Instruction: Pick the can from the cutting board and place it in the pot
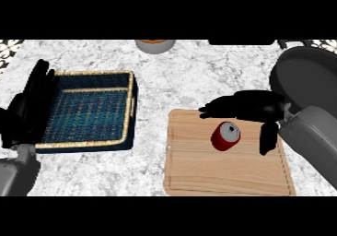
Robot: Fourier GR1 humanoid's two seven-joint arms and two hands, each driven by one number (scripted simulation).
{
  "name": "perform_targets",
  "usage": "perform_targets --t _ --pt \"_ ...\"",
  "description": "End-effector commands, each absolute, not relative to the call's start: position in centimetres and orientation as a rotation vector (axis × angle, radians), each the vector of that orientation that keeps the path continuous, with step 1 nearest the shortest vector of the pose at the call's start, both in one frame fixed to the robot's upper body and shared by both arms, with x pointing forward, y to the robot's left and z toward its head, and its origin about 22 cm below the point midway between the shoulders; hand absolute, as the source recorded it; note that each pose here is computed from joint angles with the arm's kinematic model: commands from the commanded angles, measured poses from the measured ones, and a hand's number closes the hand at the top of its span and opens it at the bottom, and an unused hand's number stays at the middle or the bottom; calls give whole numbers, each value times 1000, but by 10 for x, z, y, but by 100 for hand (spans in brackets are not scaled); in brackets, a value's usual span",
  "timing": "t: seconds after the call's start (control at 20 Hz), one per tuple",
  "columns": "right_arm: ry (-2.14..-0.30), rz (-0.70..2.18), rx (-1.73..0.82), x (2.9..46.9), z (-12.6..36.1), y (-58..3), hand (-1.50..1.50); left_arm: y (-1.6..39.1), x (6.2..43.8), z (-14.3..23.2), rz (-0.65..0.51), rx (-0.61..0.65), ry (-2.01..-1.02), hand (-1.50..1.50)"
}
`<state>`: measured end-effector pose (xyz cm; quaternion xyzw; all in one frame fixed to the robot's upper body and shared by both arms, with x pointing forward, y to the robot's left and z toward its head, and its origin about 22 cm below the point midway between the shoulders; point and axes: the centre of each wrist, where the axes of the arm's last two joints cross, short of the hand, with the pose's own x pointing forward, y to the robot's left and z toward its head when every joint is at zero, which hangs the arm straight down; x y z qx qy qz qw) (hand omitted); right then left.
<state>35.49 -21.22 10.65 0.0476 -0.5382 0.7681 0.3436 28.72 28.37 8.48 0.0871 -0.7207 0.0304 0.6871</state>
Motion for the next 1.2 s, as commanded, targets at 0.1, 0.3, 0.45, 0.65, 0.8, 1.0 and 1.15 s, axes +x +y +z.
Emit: perform_targets --t 0.1,0.3,0.45,0.65,0.8,1.0,1.15 --pt "-1370 2022 154 366 83 -208 -150 270 288 85 52 193 -1626 0" --pt "-1384 2003 172 372 86 -211 -150 284 288 94 53 194 -1611 0" --pt "-1392 2013 140 366 73 -211 -150 284 274 91 64 205 -1617 0" --pt "-1341 2031 103 362 55 -208 -150 282 291 92 65 214 -1629 0" --pt "-1336 2021 89 351 55 -192 -150 278 275 86 71 211 -1624 0" --pt "-1370 2127 127 361 42 -190 150 282 291 93 67 196 -1630 0" --pt "-1467 2160 148 356 42 -172 150 284 298 75 61 199 -1607 0"
